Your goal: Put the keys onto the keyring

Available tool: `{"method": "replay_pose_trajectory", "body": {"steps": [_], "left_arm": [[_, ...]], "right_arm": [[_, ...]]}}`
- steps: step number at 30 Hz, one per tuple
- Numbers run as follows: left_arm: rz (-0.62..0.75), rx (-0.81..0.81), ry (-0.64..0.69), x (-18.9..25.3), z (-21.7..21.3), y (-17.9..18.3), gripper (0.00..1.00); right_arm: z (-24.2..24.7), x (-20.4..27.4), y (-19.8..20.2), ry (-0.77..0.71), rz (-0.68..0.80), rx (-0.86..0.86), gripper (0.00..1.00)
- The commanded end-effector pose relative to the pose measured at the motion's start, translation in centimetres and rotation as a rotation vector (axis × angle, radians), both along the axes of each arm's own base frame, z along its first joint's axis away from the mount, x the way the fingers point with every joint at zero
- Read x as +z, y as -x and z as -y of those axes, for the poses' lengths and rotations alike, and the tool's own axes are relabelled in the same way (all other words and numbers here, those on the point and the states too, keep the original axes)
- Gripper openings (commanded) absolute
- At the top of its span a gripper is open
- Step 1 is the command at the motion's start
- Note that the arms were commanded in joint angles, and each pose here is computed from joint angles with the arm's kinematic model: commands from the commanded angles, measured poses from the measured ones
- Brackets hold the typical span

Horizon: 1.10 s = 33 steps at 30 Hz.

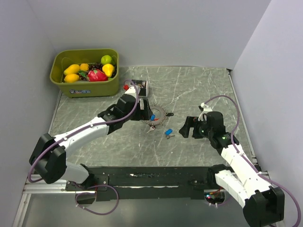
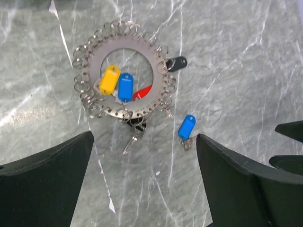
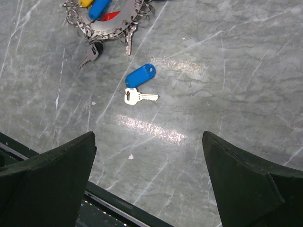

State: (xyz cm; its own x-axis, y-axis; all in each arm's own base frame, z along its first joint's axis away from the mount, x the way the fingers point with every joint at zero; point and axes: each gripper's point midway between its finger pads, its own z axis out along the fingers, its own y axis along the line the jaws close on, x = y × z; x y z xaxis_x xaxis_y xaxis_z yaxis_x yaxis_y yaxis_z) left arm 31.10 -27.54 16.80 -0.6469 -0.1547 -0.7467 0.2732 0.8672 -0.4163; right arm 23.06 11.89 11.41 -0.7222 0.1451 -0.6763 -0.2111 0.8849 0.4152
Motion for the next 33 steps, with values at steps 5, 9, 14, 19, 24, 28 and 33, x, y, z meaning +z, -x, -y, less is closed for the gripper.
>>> {"method": "replay_pose_trajectory", "body": {"steps": [5,9,14,19,24,28,33], "left_arm": [[0.034,-0.063,-0.014,1.7,3.0,-2.8,0.96],[-0.015,-0.095,-0.048,0.4,5.5,-4.9,0.96],[-0.092,-0.089,-0.091,-2.4,7.5,-7.2,0.99],[-0.133,-0.1,-0.056,-4.9,8.7,-9.1,0.93],[-0.207,-0.154,0.007,-7.0,9.9,-9.2,0.85],[-0.291,-0.184,0.017,-10.4,10.5,-8.2,0.84],[-0.366,-0.189,0.049,-12.8,10.4,-6.6,0.82]], "right_arm": [[-0.1,1.2,-0.5,0.004,0.043,0.008,1.0],[0.2,1.4,-0.5,0.016,0.044,-0.01,1.0],[0.5,1.6,-0.2,0.016,0.059,-0.017,1.0],[0.4,1.7,-0.1,0.013,0.06,-0.015,1.0],[0.3,1.3,-0.2,0.016,0.042,-0.009,1.0],[0.2,1.2,-0.3,0.013,0.04,-0.01,1.0],[0.1,1.0,-0.2,0.007,0.027,-0.002,1.0]]}}
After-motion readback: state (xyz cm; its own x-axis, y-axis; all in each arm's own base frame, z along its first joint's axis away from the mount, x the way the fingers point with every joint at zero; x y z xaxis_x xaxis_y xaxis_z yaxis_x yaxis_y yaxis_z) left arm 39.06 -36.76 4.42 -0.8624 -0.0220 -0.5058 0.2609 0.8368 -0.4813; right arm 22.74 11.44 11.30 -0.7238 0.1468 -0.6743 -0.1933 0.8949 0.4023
